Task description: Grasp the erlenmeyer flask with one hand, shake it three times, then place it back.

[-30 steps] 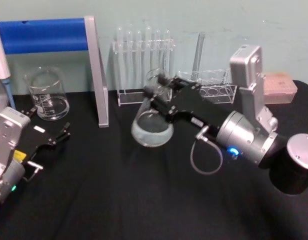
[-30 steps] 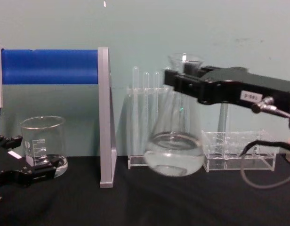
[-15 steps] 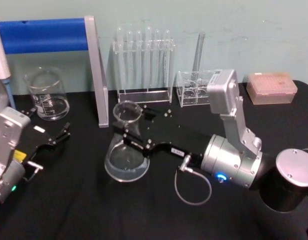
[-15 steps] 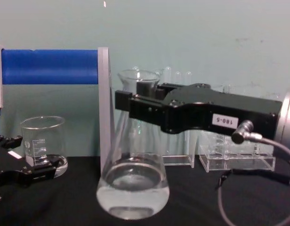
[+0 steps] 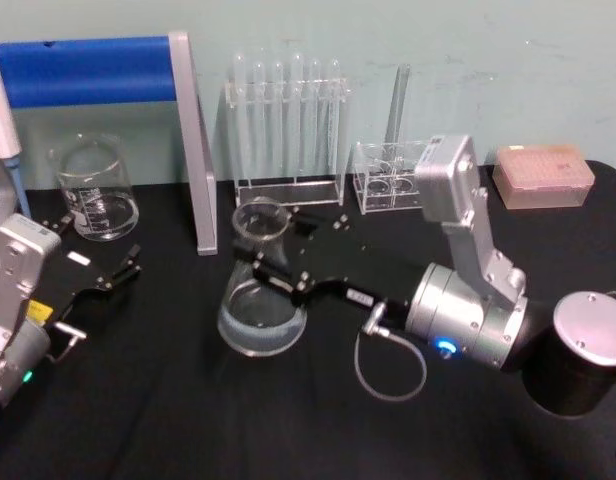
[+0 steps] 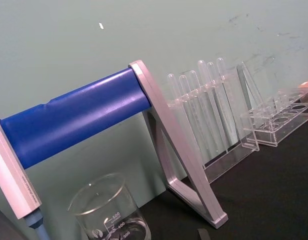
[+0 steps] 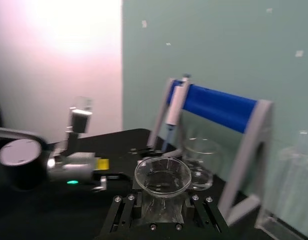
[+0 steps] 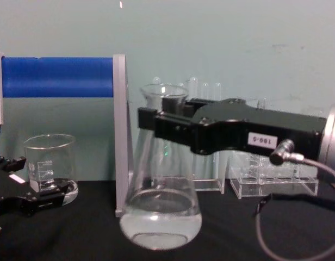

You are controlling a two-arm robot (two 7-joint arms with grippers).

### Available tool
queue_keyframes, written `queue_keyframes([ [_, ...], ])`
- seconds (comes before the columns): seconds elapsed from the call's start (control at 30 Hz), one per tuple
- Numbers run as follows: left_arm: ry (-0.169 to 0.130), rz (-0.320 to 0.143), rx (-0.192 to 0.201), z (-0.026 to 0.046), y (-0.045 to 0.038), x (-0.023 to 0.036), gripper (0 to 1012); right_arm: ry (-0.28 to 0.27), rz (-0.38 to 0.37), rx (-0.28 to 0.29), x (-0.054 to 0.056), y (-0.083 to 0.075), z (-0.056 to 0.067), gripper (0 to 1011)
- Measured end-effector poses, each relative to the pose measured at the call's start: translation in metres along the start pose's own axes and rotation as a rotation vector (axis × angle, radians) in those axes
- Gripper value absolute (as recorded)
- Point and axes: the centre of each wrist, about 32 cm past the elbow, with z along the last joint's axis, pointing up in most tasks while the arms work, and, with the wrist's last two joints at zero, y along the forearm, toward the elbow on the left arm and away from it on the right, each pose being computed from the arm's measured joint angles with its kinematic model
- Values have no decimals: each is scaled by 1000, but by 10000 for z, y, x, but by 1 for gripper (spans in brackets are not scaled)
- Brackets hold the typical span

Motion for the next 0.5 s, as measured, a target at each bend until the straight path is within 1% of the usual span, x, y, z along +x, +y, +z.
queue_keyframes([
  [0.03, 0, 0, 0, 0, 0, 0, 1001, -2, -11, 1, 18, -3, 1, 449],
  [0.1, 0, 0, 0, 0, 0, 0, 1001, -9, -58, 1, 92, -17, 3, 449],
  [0.13, 0, 0, 0, 0, 0, 0, 1001, -9, -58, 1, 92, -17, 3, 449],
  [0.23, 0, 0, 0, 0, 0, 0, 1001, -18, -109, 2, 178, -31, 10, 449],
  [0.5, 0, 0, 0, 0, 0, 0, 1001, -34, -204, 2, 335, -70, 11, 449],
])
